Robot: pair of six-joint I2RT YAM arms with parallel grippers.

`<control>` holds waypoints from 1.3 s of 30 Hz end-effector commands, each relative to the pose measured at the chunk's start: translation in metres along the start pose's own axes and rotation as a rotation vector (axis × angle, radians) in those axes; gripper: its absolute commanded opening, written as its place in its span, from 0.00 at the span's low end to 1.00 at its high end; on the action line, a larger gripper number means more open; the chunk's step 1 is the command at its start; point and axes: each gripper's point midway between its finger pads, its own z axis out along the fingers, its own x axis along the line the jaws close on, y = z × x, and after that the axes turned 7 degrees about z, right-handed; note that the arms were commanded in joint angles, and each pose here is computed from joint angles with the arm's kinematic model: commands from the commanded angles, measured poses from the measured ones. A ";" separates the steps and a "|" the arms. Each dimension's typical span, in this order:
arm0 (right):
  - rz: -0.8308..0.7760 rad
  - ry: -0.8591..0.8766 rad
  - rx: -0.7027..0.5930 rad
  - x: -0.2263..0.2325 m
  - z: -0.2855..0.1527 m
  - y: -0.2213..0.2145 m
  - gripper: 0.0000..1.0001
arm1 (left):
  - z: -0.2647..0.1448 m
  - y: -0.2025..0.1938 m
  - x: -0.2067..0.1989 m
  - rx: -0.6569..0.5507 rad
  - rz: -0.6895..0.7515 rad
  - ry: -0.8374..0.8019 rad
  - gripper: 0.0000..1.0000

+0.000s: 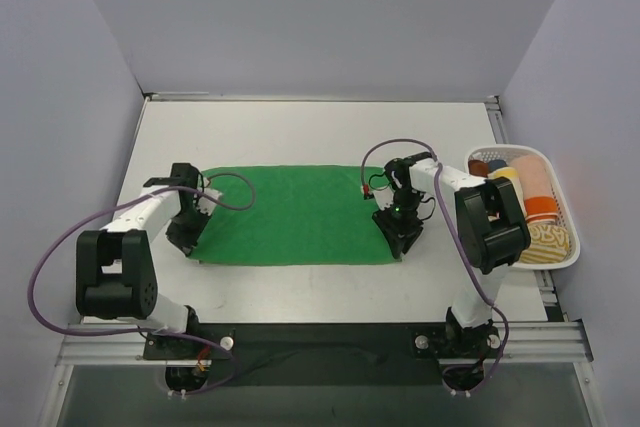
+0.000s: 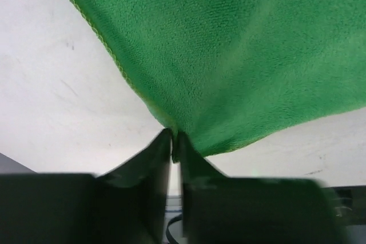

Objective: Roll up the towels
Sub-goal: Flatten the towel

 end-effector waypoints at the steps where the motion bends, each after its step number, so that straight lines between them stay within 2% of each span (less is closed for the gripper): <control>1: -0.010 -0.002 0.033 0.008 -0.012 -0.016 0.33 | -0.002 -0.019 0.012 0.042 -0.039 -0.022 0.27; 2: -0.013 0.006 0.023 0.010 -0.016 -0.017 0.34 | -0.003 -0.019 0.008 0.021 -0.079 -0.083 0.47; 5: -0.042 -0.014 -0.048 0.012 -0.033 -0.015 0.34 | -0.019 -0.006 0.002 -0.100 -0.139 -0.205 0.55; 9: -0.074 -0.039 -0.109 0.015 -0.048 -0.020 0.30 | -0.042 0.006 0.006 -0.240 -0.116 -0.215 0.52; 11: -0.081 -0.043 -0.112 0.015 -0.046 -0.020 0.29 | -0.045 0.008 0.002 -0.269 -0.091 -0.228 0.50; 15: -0.059 -0.033 -0.089 0.013 -0.034 -0.012 0.26 | -0.034 0.007 0.003 -0.223 -0.104 -0.237 0.43; 21: -0.047 -0.042 -0.062 0.007 -0.014 0.010 0.25 | -0.009 0.018 0.032 -0.175 -0.164 -0.138 0.42; 23: -0.046 -0.049 -0.039 0.006 -0.010 0.011 0.24 | 0.003 0.009 0.041 -0.108 -0.177 -0.097 0.34; 26: -0.057 -0.066 -0.005 0.003 -0.003 0.004 0.23 | 0.013 -0.008 0.044 -0.048 -0.169 -0.074 0.28; 29: -0.053 -0.065 0.013 0.002 0.000 -0.001 0.23 | 0.012 -0.014 0.045 -0.056 -0.177 -0.090 0.30; 30: -0.050 -0.063 0.006 0.004 -0.002 -0.001 0.23 | 0.009 -0.009 0.042 -0.091 -0.171 -0.120 0.38; 34: -0.058 -0.040 -0.057 0.014 -0.018 0.000 0.23 | -0.028 0.013 0.030 -0.278 -0.125 -0.216 0.51; 37: -0.072 -0.042 -0.102 0.018 -0.032 -0.001 0.22 | -0.047 0.018 0.020 -0.360 -0.062 -0.244 0.51; 39: -0.079 -0.042 -0.123 0.021 -0.038 -0.002 0.22 | -0.048 0.016 0.015 -0.367 -0.033 -0.256 0.49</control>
